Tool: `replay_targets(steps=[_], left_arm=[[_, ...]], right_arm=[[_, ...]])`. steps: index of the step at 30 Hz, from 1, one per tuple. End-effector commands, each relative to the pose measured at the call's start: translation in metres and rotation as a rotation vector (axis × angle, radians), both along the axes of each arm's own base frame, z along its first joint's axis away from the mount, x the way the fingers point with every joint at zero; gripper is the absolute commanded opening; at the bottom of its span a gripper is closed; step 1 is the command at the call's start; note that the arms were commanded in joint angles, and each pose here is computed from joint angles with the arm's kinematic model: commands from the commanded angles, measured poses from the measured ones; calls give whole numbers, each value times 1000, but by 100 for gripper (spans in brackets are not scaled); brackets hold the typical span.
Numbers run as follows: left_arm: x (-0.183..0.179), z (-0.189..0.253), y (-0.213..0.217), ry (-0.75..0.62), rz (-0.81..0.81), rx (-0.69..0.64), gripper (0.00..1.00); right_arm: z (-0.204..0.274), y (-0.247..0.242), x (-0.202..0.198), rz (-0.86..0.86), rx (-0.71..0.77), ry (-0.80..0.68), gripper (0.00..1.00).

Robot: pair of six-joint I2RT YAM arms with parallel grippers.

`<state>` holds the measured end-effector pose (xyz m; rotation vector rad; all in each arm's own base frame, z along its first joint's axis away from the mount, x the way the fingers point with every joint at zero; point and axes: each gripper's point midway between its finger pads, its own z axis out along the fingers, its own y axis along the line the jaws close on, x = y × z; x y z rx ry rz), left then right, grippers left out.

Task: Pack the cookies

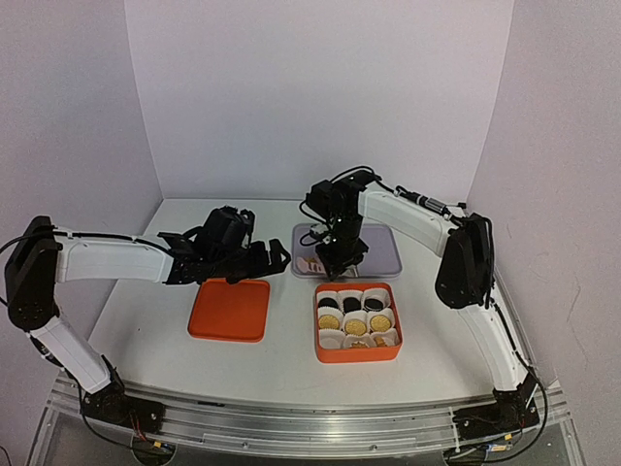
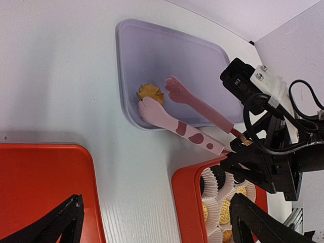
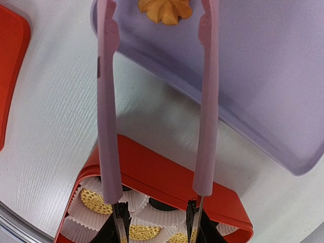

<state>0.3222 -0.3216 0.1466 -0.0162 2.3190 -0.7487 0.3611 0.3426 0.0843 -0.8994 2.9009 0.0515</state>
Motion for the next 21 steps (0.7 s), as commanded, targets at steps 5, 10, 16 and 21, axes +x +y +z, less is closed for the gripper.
replay_targets(steps=[5,10,16,21], left_arm=[[-3,12,12,-27,29,-15,100],[-6,13,16,-28,39,-20,100],[-7,14,19,-32,47,-19,100],[-7,14,21,-32,49,-17,100]], right_arm=[[-10,-16,-17,4,-94,87,35],[-14,-17,-12,-13,-92,88,35],[-19,-14,-15,-23,-73,121,33],[-18,-13,-14,-26,-62,122,28]])
